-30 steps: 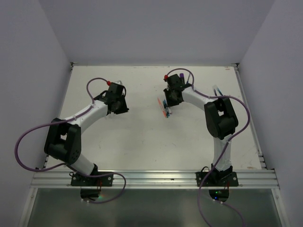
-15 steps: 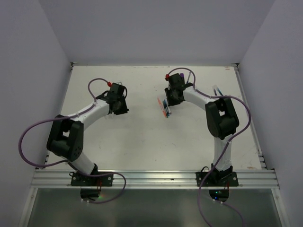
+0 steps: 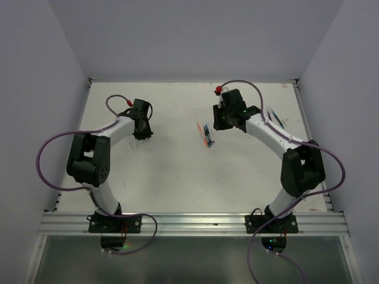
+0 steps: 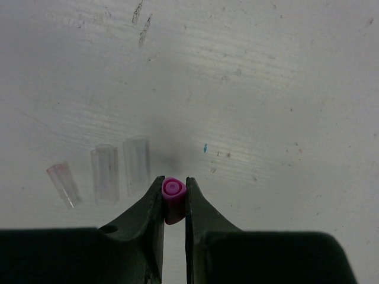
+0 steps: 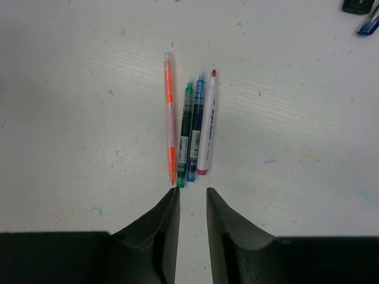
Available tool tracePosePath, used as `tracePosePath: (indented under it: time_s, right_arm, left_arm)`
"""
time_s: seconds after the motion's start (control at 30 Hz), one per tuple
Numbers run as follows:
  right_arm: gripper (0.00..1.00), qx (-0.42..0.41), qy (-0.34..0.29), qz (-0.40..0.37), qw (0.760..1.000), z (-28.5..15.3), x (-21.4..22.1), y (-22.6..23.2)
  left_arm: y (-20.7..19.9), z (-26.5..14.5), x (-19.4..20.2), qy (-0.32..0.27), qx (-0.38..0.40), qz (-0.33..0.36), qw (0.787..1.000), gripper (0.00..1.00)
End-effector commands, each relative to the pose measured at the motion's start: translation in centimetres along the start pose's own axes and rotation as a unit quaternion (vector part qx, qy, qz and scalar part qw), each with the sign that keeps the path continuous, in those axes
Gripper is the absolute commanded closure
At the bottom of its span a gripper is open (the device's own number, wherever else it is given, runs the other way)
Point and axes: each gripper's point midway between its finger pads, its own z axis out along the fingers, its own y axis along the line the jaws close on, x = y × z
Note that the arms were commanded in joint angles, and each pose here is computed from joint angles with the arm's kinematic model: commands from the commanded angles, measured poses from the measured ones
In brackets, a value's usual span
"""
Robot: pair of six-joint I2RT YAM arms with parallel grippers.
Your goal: Open the pen caps
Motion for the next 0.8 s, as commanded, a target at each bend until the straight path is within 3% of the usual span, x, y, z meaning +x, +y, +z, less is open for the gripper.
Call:
tracePosePath:
  time_s: [0.0,0.17,0.5,0.77]
  right_arm:
    - [0.71,-0.011,-0.005,0.003,1.0,-1.3,-0.2,0.3]
    - [0.71,-0.019,-0.013,0.006,1.0,-2.0,-0.3,0.6]
    - [0.71,-0.02,-0.007,0.011,1.0,-1.7,0.8,0.3]
    - [0.71,-0.023,-0.005,0.02,1.0,-1.5,0.7,0.2]
  left_arm:
    - [0.2,0.3,-1.6,-0.012,-0.009,0.013,1.0,0.86]
    - [0.4,1.2,-1.1,-0.002,-0.009,0.011,1.0,0.84]
    - [0.8,1.8,-0.4,0.007,-0.016,0.007,1.0,0.69]
    - [0.7,1.5,-0.2,0.004,-0.009,0.008,1.0,0.69]
